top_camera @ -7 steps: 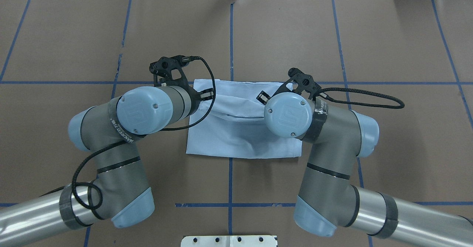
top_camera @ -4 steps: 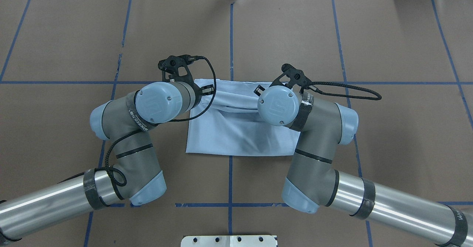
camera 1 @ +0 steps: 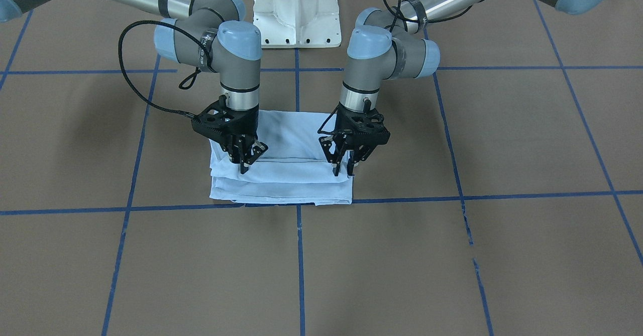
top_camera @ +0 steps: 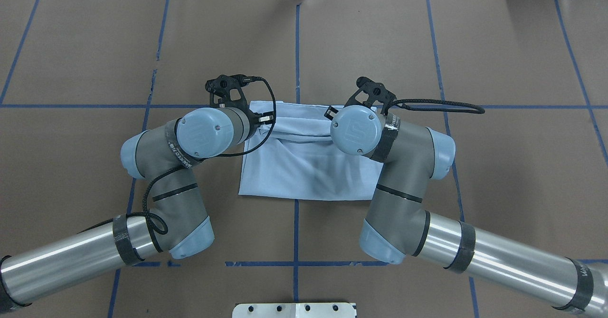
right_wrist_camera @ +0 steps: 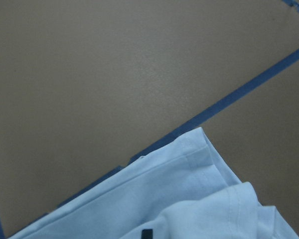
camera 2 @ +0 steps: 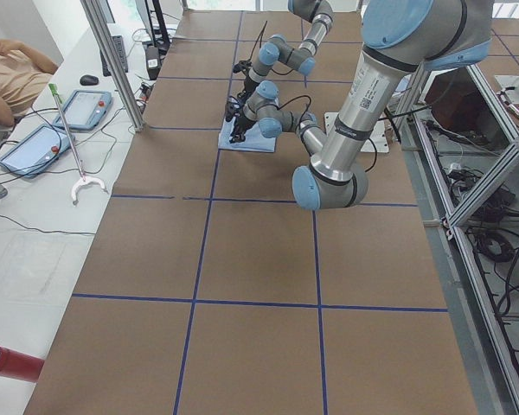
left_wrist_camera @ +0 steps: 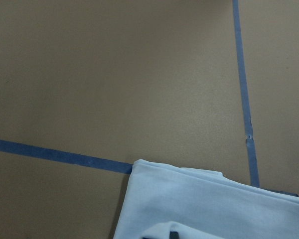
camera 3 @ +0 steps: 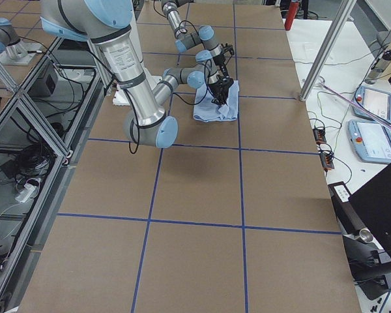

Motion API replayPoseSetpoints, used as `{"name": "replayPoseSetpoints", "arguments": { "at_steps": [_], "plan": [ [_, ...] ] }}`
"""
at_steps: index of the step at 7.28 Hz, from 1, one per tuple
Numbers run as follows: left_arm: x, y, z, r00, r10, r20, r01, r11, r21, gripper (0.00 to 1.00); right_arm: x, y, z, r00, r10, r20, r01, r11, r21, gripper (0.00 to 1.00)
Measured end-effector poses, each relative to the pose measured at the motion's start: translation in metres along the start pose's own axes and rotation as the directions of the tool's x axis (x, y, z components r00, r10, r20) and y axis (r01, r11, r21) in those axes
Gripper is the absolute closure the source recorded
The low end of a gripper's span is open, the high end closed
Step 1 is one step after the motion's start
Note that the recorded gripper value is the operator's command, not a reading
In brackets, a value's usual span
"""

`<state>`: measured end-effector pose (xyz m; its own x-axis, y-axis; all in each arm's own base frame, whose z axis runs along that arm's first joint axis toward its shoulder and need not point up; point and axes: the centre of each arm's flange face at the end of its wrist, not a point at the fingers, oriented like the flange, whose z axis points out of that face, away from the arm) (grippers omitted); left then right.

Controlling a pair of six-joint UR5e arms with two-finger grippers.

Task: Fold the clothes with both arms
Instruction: 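Lay the folded edge down near the far edge with both grippers, then release the shirt and raise the right gripper away while the left gripper holds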

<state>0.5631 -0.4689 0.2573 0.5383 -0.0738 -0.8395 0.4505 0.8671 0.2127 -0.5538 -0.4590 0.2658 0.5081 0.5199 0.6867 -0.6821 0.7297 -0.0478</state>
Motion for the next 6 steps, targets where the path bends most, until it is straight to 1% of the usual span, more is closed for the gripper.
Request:
{"name": "replayPoseSetpoints", "arguments": {
  "at_steps": [2,3,4,5,6],
  "plan": [
    [-0.001,-0.012,-0.024,0.994,0.093,-0.058,-0.096,0.994,-0.048,0.0,-0.016,-0.011,-0.022,0.998,-0.051,0.044,0.051,0.999,0.004,0.0],
    [-0.005,-0.015,-0.033,0.991,0.115,-0.075,-0.119,0.991,-0.059,0.0,-0.017,0.001,-0.027,0.992,-0.11,0.055,0.11,0.994,0.004,0.0],
    [-0.007,-0.016,-0.037,0.989,0.122,-0.082,-0.128,0.99,-0.064,0.0,-0.012,0.029,-0.025,0.982,-0.18,0.054,0.179,0.984,0.017,0.0],
    [-0.008,-0.017,-0.038,0.989,0.125,-0.085,-0.131,0.989,-0.065,0.0,-0.008,0.056,-0.02,0.967,-0.252,0.046,0.25,0.967,0.046,0.0],
    [-0.008,-0.017,-0.039,0.988,0.126,-0.089,-0.132,0.989,-0.064,0.0,-0.004,0.074,-0.015,0.946,-0.321,0.033,0.319,0.946,0.065,0.0]
  ]
}}
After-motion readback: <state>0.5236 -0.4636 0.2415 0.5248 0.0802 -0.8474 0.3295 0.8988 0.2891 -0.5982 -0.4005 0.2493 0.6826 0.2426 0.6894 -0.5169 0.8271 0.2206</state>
